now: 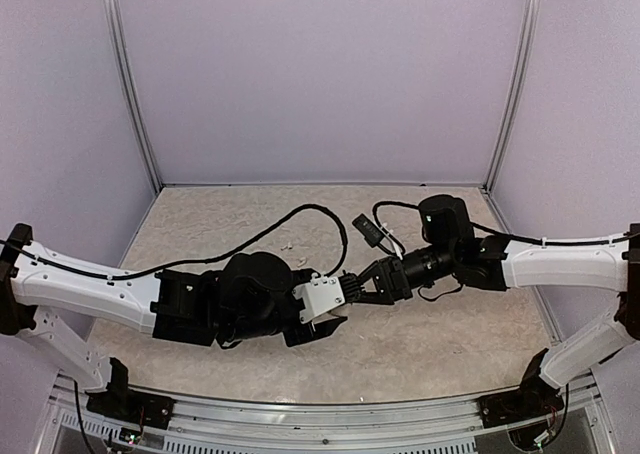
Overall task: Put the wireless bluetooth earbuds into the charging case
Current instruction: Pass from the left arm to the right, then pass from the right arm to the left
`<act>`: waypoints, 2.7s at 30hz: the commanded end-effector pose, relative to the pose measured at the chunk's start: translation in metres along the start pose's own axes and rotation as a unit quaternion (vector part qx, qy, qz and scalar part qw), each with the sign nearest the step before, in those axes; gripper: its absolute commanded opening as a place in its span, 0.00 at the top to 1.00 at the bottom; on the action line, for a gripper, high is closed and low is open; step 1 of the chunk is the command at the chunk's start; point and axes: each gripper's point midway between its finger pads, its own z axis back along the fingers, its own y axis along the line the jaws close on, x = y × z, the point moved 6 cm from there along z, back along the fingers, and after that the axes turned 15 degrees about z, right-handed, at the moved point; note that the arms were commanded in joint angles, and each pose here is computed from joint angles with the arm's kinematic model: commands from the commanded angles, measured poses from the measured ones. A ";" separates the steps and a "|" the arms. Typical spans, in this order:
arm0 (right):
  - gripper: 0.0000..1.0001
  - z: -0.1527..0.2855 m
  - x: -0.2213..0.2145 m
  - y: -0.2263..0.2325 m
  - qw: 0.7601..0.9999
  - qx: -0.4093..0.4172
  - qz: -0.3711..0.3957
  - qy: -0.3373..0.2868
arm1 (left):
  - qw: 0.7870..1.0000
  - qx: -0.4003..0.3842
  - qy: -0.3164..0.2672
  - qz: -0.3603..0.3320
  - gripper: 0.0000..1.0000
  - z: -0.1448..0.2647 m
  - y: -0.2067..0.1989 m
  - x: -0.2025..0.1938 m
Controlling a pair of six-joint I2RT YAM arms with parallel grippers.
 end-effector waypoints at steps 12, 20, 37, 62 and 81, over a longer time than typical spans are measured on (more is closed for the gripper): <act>0.82 -0.020 -0.007 0.002 0.999 0.024 -0.021 0.031 | 1.000 0.019 -0.004 -0.020 0.54 -0.003 -0.001 0.004; 0.93 -0.016 0.003 0.004 1.000 0.012 0.005 0.015 | 0.999 0.038 -0.010 0.000 0.34 -0.001 0.003 0.002; 0.93 0.053 0.069 0.057 0.954 -0.034 0.263 -0.143 | 0.938 -0.126 -0.242 0.213 0.24 0.078 0.044 0.044; 0.92 0.042 0.067 0.078 0.934 0.025 0.323 -0.152 | 0.896 -0.244 -0.273 0.253 0.44 0.064 0.029 0.079; 0.77 0.043 0.058 0.077 0.941 0.012 0.312 -0.132 | 0.907 -0.247 -0.245 0.239 0.86 0.056 0.029 0.075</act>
